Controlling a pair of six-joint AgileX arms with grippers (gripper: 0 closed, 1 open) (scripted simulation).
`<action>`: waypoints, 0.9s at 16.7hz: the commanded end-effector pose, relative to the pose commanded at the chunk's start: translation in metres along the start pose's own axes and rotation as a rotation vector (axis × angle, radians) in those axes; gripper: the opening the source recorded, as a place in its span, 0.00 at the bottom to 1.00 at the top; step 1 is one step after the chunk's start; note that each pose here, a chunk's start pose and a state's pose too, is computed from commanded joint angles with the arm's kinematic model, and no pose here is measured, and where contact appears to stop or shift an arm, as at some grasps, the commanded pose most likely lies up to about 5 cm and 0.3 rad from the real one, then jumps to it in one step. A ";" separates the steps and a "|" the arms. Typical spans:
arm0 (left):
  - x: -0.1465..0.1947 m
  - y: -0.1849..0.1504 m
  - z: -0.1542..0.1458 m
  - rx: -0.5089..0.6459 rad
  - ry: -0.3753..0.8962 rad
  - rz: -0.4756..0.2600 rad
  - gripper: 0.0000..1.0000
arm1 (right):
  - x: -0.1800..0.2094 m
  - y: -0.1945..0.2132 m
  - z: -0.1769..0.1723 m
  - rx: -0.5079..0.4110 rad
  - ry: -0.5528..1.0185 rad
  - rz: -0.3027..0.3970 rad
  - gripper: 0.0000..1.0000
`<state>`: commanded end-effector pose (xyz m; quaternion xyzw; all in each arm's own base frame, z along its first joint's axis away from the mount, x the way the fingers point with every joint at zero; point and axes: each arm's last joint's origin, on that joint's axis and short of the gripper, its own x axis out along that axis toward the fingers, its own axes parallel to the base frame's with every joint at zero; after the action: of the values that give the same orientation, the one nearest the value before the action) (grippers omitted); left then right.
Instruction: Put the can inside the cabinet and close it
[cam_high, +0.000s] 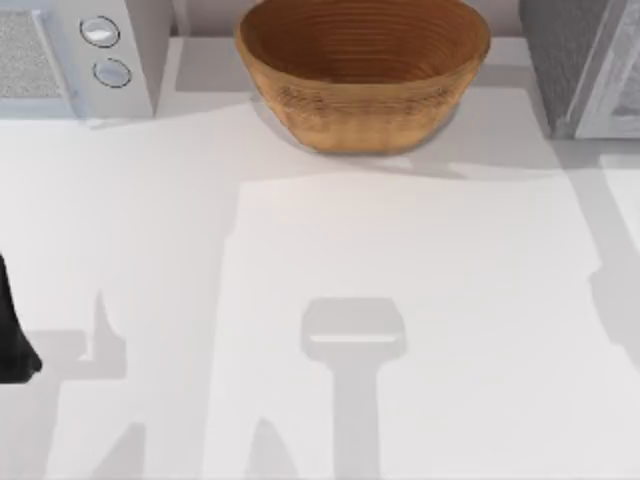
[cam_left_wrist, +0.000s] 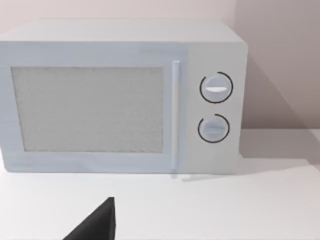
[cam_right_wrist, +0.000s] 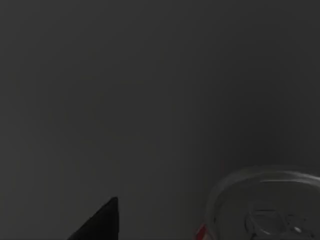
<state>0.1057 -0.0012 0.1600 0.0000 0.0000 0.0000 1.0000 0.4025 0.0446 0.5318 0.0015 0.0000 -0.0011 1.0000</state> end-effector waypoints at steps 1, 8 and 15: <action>0.000 0.000 0.000 0.000 0.000 0.000 1.00 | -0.003 -0.001 0.002 0.000 0.000 0.000 1.00; 0.000 0.000 0.000 0.000 0.000 0.000 1.00 | -0.066 -0.013 0.010 -0.005 0.000 -0.001 1.00; 0.000 0.000 0.000 0.000 0.000 0.000 1.00 | -0.175 -0.030 -0.041 -0.008 0.001 -0.003 1.00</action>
<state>0.1057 -0.0012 0.1600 0.0000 0.0000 0.0000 1.0000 0.2272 0.0150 0.4905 -0.0025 0.0003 -0.0024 1.0000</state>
